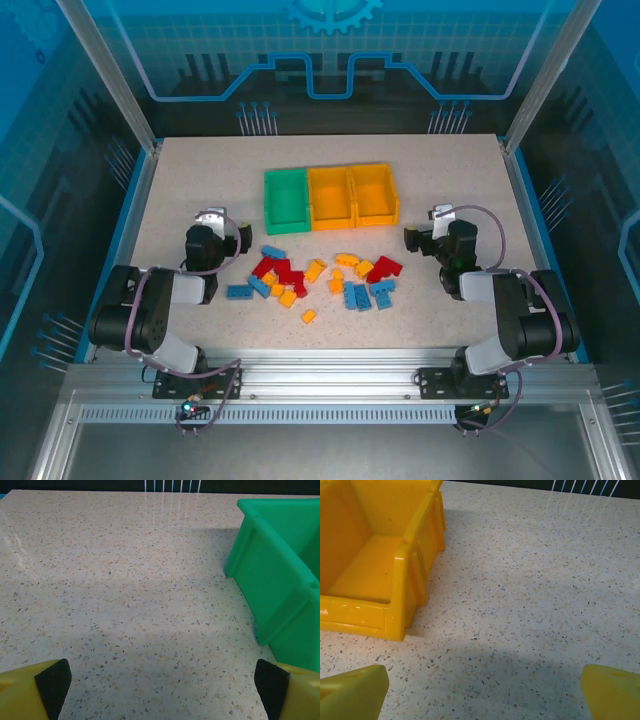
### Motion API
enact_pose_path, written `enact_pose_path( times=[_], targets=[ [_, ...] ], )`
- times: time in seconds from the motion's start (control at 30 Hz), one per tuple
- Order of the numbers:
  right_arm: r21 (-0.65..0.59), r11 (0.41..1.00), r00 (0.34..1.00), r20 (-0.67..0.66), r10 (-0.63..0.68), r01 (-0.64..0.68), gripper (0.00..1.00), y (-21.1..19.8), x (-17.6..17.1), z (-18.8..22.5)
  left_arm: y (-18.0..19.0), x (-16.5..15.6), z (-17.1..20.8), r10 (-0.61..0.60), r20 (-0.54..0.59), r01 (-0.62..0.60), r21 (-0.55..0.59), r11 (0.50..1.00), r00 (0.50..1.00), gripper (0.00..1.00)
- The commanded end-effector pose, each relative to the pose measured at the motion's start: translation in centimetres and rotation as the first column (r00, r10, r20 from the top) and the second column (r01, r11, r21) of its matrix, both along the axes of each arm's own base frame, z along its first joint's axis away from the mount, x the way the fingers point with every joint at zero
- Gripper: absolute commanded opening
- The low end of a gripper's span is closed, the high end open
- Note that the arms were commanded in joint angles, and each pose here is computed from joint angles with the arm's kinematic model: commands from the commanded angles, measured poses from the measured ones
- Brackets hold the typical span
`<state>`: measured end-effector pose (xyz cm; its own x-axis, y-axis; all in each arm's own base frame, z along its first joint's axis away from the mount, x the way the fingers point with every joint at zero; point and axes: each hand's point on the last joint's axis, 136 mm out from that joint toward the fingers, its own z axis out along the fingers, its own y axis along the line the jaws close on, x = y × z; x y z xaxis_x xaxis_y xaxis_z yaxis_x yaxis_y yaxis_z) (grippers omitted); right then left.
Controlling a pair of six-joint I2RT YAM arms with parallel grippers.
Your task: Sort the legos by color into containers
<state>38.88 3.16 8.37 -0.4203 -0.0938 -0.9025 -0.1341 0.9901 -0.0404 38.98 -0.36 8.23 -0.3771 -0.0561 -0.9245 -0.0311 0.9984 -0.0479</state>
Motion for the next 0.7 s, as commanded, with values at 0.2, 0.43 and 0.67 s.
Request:
enact_pose_path(
  times=[0.2, 0.43, 0.67],
  targets=[
    [-0.003, 1.000, 0.999, 0.036, 0.005, -0.005, 1.00, 0.05, 0.85, 0.97, -0.10, 0.83, 1.19, 0.008, 0.045, -0.008, -0.007, 1.000, 0.999, 0.99],
    [-0.004, 1.000, 0.999, 0.036, 0.005, -0.005, 1.00, 0.03, 0.84, 0.96, -0.10, 0.81, 1.11, 0.008, 0.042, -0.008, -0.007, 1.000, 0.999, 0.99],
    [-0.003, 1.000, 0.999, 0.036, 0.006, -0.006, 1.00, 0.02, 0.84, 0.97, -0.10, 0.83, 1.17, 0.008, 0.044, -0.008, -0.007, 1.000, 0.999, 0.99]
  ],
)
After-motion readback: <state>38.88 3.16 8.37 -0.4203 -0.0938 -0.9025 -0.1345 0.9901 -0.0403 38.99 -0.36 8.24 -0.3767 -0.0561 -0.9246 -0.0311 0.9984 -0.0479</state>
